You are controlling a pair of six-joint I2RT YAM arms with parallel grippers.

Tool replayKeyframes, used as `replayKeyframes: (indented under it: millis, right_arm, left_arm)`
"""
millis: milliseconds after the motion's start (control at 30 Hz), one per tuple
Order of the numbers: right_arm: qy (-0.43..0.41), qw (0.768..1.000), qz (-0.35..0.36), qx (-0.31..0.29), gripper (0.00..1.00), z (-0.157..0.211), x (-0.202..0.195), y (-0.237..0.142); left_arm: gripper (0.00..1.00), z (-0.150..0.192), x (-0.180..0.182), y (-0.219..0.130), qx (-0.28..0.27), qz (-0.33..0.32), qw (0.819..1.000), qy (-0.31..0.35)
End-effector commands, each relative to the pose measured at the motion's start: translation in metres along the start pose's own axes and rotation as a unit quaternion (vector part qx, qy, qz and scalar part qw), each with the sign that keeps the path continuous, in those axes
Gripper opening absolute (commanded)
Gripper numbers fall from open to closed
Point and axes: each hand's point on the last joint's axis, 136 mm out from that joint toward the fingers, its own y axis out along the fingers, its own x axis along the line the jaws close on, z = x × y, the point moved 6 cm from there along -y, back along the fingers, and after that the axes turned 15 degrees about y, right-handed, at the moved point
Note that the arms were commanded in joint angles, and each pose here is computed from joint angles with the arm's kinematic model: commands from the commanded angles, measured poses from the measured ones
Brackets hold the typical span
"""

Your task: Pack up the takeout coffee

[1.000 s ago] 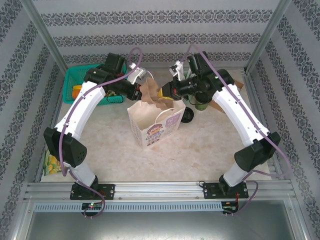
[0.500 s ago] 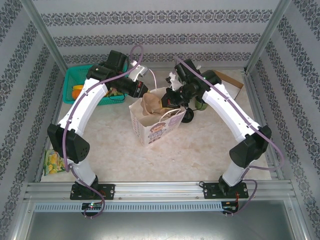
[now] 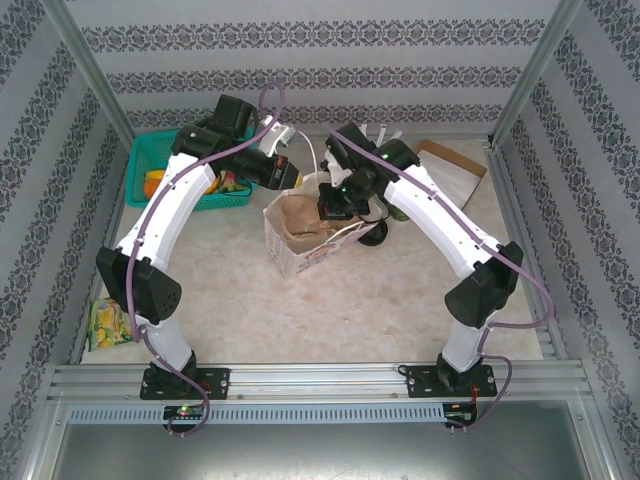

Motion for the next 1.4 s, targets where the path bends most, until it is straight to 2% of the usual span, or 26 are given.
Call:
replayKeyframes:
  millis: [0, 233, 400, 567, 833, 1033, 1200, 1367]
  right_arm:
    - [-0.007, 0.999, 0.044, -0.022, 0.00, -0.001, -0.002, 0.002]
    - [-0.071, 0.995, 0.059, -0.031, 0.00, 0.008, 0.010, 0.007]
    - [-0.131, 0.990, 0.051, 0.004, 0.00, 0.025, 0.020, 0.014]
    - [-0.122, 0.990, 0.054, 0.046, 0.00, 0.033, 0.016, 0.022]
    - [-0.110, 0.990, 0.051, 0.066, 0.00, 0.037, 0.012, 0.024]
    - [-0.109, 0.989, 0.062, 0.083, 0.00, 0.040, 0.004, 0.028]
    - [-0.137, 0.988, 0.059, 0.045, 0.00, 0.035, 0.010, 0.019]
    - [-0.179, 0.981, 0.066, -0.031, 0.00, 0.022, 0.021, 0.004]
  left_arm:
    - [0.02, -0.009, -0.009, -0.001, -0.012, 0.031, 0.999, -0.010]
    - [0.01, -0.015, -0.006, 0.001, -0.016, 0.034, 0.999, -0.031]
    - [0.00, -0.017, 0.004, 0.005, -0.014, 0.030, 0.998, -0.056]
    - [0.00, -0.019, 0.008, 0.002, -0.015, 0.027, 0.998, -0.057]
    - [0.00, -0.017, 0.018, 0.000, -0.014, 0.004, 0.998, -0.058]
    - [0.00, -0.022, 0.017, -0.004, -0.035, -0.001, 0.999, -0.040]
    - [0.01, -0.021, 0.022, 0.001, -0.026, 0.005, 0.998, -0.054]
    - [0.01, -0.016, 0.024, 0.005, -0.019, 0.012, 0.998, -0.062]
